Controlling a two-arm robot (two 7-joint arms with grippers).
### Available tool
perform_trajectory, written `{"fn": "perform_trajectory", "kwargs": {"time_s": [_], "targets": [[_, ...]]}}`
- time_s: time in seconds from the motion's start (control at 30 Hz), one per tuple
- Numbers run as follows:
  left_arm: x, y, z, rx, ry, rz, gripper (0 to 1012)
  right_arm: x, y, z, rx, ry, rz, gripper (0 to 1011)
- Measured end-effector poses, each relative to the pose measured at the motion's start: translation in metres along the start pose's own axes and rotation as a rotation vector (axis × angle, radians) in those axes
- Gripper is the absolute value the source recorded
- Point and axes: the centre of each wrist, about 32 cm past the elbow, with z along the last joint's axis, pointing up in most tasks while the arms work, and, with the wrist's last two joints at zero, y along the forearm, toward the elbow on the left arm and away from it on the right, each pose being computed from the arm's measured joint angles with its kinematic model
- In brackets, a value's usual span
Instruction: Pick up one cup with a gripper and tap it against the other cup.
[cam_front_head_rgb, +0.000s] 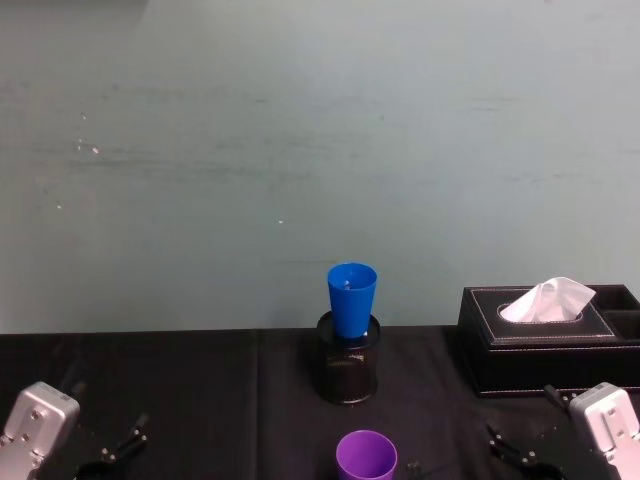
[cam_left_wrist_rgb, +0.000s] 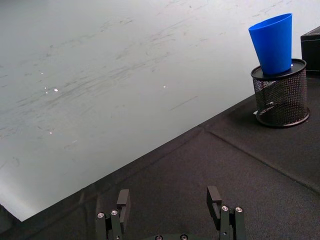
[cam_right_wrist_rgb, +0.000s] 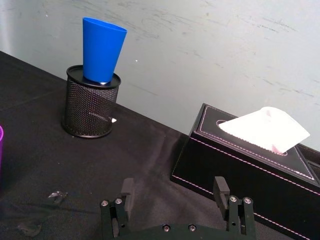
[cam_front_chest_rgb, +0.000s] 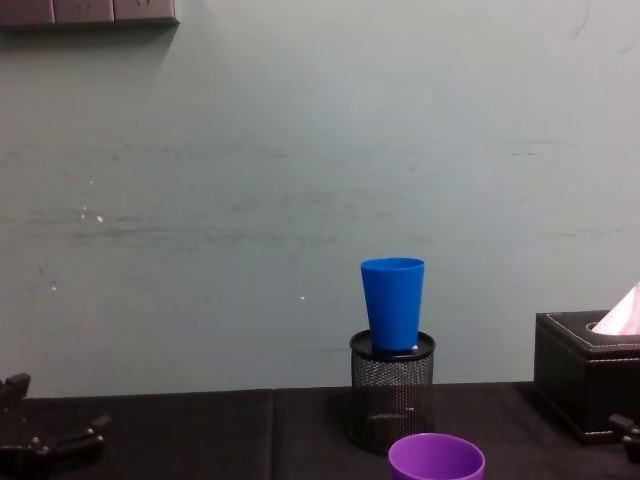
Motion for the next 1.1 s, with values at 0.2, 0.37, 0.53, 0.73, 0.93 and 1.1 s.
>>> {"fn": "perform_trajectory", "kwargs": {"time_s": [0.2, 0.37, 0.53, 0.73, 0.93, 1.1], "targets": [[0.0, 0.0, 0.0, 0.0, 0.0, 0.0, 1000, 0.0, 0.0, 0.0, 0.0, 0.0, 0.0, 1003], [0.0, 0.0, 0.0, 0.0, 0.0, 0.0, 1000, 0.0, 0.0, 0.0, 0.0, 0.0, 0.0, 1003], [0.0, 0.0, 0.0, 0.0, 0.0, 0.0, 1000, 0.0, 0.0, 0.0, 0.0, 0.0, 0.0, 1003], [0.0, 0.0, 0.0, 0.0, 0.0, 0.0, 1000, 0.003, 0.001, 0.005, 0.034, 0.011, -0.002, 1003], [0.0, 0.0, 0.0, 0.0, 0.0, 0.0, 1000, 0.006, -0.001, 0.014, 0.076, 0.035, 0.014, 1003], [0.0, 0.0, 0.0, 0.0, 0.0, 0.0, 1000, 0.01, -0.006, 0.017, 0.093, 0.082, 0.086, 1003]]}}
